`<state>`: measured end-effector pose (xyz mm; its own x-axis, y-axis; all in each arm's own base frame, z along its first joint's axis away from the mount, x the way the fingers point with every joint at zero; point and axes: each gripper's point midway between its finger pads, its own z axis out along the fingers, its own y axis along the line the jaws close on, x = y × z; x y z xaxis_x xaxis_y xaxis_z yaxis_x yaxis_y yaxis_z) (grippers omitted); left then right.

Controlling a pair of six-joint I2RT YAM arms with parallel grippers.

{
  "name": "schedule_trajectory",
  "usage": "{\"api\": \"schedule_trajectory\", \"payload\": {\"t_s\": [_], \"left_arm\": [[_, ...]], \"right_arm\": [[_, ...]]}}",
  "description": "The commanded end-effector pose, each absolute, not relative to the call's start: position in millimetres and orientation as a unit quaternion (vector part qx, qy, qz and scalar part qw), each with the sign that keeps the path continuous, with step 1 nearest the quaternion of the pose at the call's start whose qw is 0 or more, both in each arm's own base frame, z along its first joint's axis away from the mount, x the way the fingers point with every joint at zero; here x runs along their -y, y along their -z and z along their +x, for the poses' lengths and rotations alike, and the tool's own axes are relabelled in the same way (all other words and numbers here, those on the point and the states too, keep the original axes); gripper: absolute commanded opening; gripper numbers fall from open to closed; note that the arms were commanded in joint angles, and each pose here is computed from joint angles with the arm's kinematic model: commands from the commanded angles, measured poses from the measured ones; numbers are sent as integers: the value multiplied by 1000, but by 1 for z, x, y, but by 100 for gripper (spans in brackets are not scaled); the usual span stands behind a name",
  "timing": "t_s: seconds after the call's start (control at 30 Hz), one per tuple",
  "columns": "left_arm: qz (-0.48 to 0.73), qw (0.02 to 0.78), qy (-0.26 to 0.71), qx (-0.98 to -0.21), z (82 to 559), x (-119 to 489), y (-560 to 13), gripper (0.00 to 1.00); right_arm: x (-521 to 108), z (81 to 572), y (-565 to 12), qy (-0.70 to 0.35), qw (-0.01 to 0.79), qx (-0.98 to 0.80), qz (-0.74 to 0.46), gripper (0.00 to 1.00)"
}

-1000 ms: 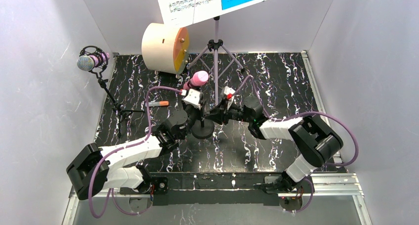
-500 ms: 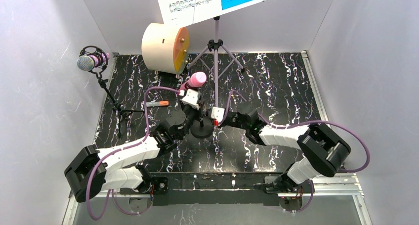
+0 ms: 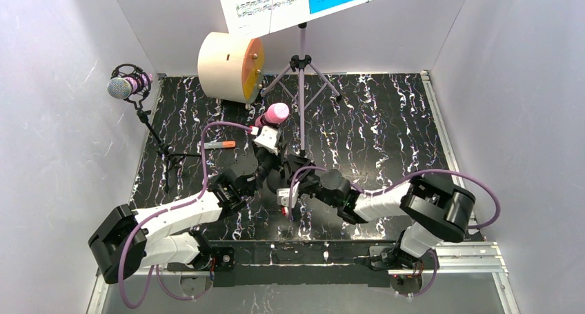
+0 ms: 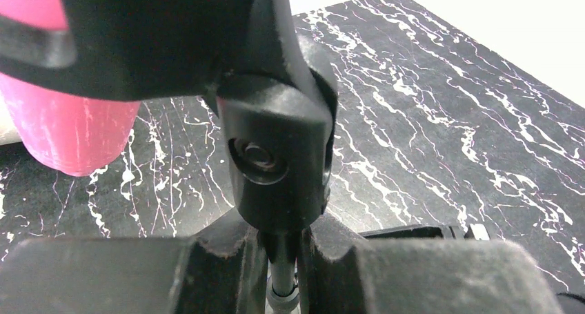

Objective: Pack up the instrument practice props
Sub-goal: Unscrew the knob on the microphone stand.

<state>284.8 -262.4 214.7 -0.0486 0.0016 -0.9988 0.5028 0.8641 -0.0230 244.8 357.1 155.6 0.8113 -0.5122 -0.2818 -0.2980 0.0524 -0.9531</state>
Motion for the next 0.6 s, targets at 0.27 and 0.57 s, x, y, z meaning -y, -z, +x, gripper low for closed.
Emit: {"api": "schedule_trajectory", "payload": {"t_s": [0.27, 0.57], "left_arm": [[236, 622, 171, -727, 270, 263, -175, 0], [260, 622, 162, -721, 268, 264, -174, 0]], "right_arm": [[-366, 226, -167, 72, 694, -293, -654, 20], [-363, 202, -161, -139, 632, -448, -617, 61]]}}
